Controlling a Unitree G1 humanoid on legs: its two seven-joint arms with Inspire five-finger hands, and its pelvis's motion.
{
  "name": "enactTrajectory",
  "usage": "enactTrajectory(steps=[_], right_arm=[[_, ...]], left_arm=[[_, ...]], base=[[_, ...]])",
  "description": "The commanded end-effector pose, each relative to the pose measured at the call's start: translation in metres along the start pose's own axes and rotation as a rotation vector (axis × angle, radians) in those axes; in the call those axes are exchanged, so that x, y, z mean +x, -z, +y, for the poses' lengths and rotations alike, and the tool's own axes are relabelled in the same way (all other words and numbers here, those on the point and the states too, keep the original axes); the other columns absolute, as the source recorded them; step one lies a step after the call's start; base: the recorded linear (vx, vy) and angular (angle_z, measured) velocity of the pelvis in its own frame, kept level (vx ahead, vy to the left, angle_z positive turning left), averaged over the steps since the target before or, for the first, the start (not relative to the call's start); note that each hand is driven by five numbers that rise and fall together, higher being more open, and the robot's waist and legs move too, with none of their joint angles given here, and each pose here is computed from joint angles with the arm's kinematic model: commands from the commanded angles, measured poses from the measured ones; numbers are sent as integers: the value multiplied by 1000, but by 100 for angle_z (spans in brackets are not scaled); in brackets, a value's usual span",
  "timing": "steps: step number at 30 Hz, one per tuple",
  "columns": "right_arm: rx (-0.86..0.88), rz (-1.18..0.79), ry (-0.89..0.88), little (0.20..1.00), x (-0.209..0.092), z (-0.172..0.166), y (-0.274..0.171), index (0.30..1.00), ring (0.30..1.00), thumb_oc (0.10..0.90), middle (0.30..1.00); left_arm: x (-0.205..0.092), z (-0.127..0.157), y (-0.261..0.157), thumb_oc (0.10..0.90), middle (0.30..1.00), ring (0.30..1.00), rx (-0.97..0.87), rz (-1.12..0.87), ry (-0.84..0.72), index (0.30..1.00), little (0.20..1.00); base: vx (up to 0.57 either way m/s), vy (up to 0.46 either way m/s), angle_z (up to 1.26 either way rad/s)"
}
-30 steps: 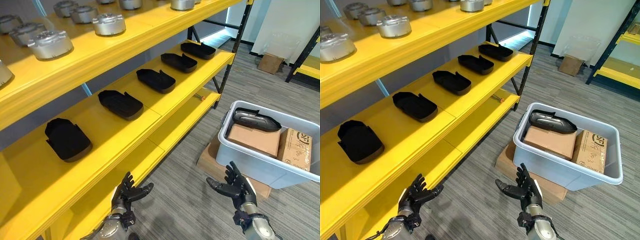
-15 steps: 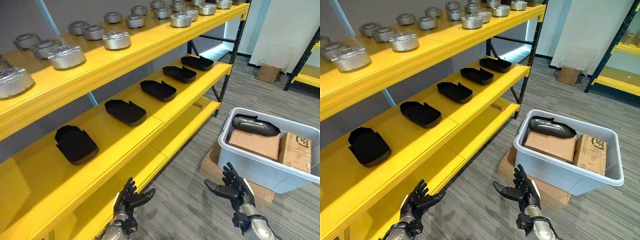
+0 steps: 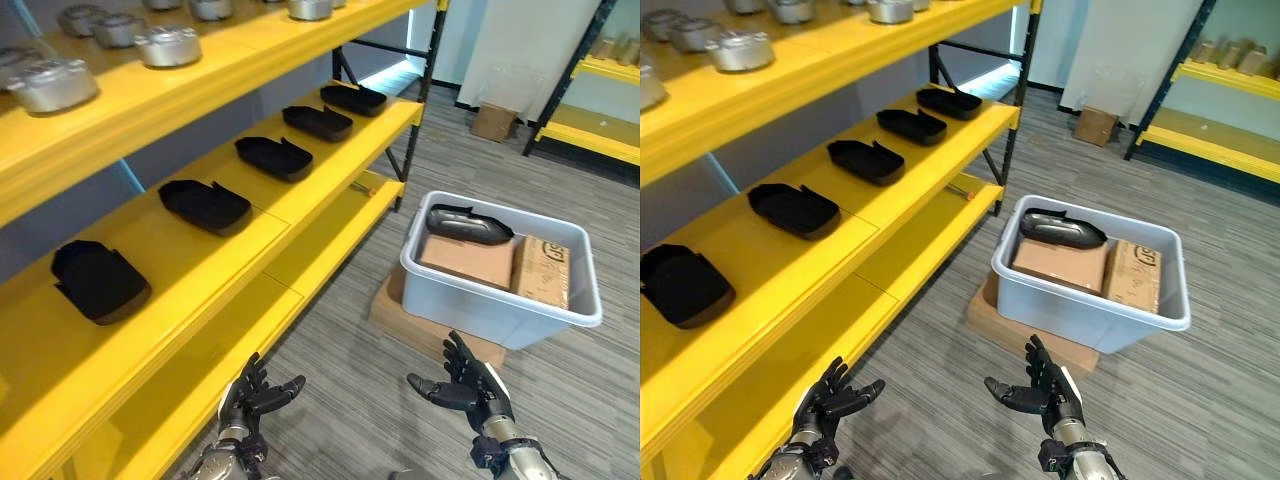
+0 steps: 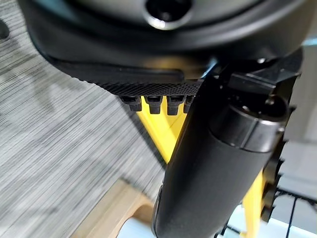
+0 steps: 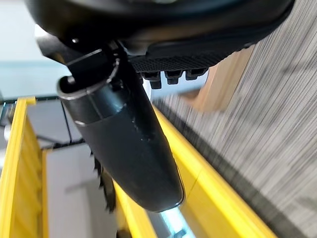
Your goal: Move parts from the plastic box to the shelf.
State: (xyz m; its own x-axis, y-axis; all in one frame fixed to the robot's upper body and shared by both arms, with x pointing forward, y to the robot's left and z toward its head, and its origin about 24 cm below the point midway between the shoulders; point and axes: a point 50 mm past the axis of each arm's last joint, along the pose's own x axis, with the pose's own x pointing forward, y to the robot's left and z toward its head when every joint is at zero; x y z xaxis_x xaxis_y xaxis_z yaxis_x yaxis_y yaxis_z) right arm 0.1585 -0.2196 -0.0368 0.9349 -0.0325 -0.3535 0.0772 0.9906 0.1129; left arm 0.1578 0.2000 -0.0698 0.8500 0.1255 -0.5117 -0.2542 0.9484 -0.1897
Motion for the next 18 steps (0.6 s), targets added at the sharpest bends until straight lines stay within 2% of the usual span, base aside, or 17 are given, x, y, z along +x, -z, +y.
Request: enactTrajectory(steps=[1,6,18], right_arm=[[-9,-246,-55,1000,10,6,-47,1000,1000,900,1000],[-54,-269,-66,1000,20,10,-54,1000,1000,900,1000],[-14,-261,-132,1000,29,33,-52,1000,1000,900,1000]], left_arm=[[8,-7,-53,900,1000,1000,1,-254,67,1000,1000],[12,-9,-58,900,1000,1000,19,-273,62,1000,1000],[21,-27,-72,900,1000,1000,-1,-321,98,1000,1000]], base=[[142,31,-44],[146,75,-44],[200,147,-38]])
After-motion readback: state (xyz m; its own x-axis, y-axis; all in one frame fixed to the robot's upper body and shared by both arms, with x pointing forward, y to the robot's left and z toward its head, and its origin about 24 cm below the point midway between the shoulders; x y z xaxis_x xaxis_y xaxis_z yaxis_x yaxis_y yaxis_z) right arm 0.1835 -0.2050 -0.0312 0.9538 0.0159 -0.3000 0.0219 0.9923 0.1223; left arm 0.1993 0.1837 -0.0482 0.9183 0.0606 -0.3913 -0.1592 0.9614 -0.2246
